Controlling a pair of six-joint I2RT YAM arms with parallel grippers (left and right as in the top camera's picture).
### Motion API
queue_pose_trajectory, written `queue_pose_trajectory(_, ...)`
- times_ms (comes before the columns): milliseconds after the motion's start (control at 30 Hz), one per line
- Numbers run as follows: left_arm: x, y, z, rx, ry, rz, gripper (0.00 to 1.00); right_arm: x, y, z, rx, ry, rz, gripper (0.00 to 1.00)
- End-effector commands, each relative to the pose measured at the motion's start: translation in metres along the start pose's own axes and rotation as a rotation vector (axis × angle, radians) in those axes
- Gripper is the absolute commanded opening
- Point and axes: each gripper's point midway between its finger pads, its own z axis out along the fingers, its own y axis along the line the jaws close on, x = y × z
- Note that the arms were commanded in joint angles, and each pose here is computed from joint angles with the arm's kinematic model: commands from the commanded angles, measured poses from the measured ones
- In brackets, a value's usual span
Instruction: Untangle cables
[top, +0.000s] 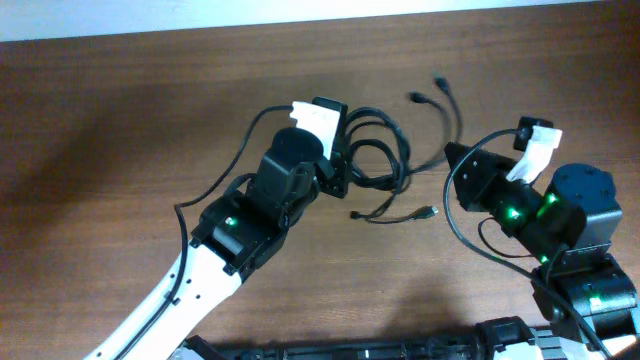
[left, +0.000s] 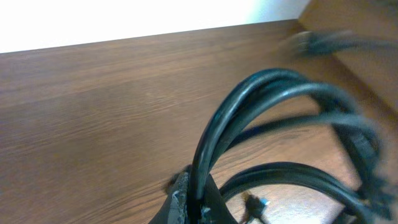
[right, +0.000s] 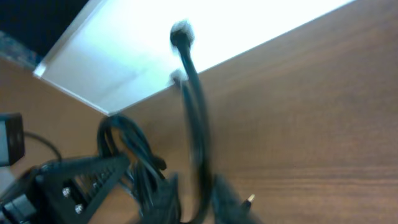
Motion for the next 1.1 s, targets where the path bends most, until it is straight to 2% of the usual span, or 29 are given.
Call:
queue_pose_trajectory(0,-0.014,0.014,-0.007,-0.063,-0.046,0.018,0.00,-0.004,-0.004,-0.006,0.038,-0.019,-0.008,0.76)
queue_pose_trajectory(67,-0.014,0.013,-0.007,-0.060,-0.043,0.070,0.00,0.000,-0.006,-0.006,0.044,-0.003,-0.071,0.83)
queue_pose_trajectory(200,-0.014,0.006,-0.007,-0.025,-0.042,0.106,0.00,0.004,0.002,-0.006,-0.005,0.023,-0.201,0.84)
queue_pose_trajectory(333,-0.016,-0.038,-0.011,0.224,-0.062,0.284,0.00,0.015,0.016,-0.007,-0.102,0.070,-0.380,0.83)
queue_pose_trajectory(433,-0.014,-0.060,-0.018,0.357,-0.076,0.371,0.00,0.021,0.020,-0.007,-0.135,0.090,-0.470,0.72)
queue_pose_trajectory(500,-0.013,-0.064,-0.020,0.379,-0.079,0.386,0.00,0.022,0.018,-0.005,-0.134,0.097,-0.489,0.67)
queue_pose_trajectory(667,-0.013,-0.064,-0.020,0.379,-0.079,0.385,0.00,0.027,0.012,0.002,-0.123,0.133,-0.475,0.54)
queue_pose_trajectory(833,-0.014,-0.062,-0.019,0.368,-0.083,0.385,0.00,0.029,0.011,0.006,-0.129,0.152,-0.469,0.52)
queue_pose_trajectory(933,-0.016,-0.063,-0.019,0.369,-0.090,0.378,0.00,0.029,0.011,0.006,-0.128,0.152,-0.470,0.41)
queue_pose_trajectory(1067,-0.024,-0.059,-0.018,0.341,-0.102,0.291,0.00,0.030,0.011,0.006,-0.127,0.155,-0.469,0.33)
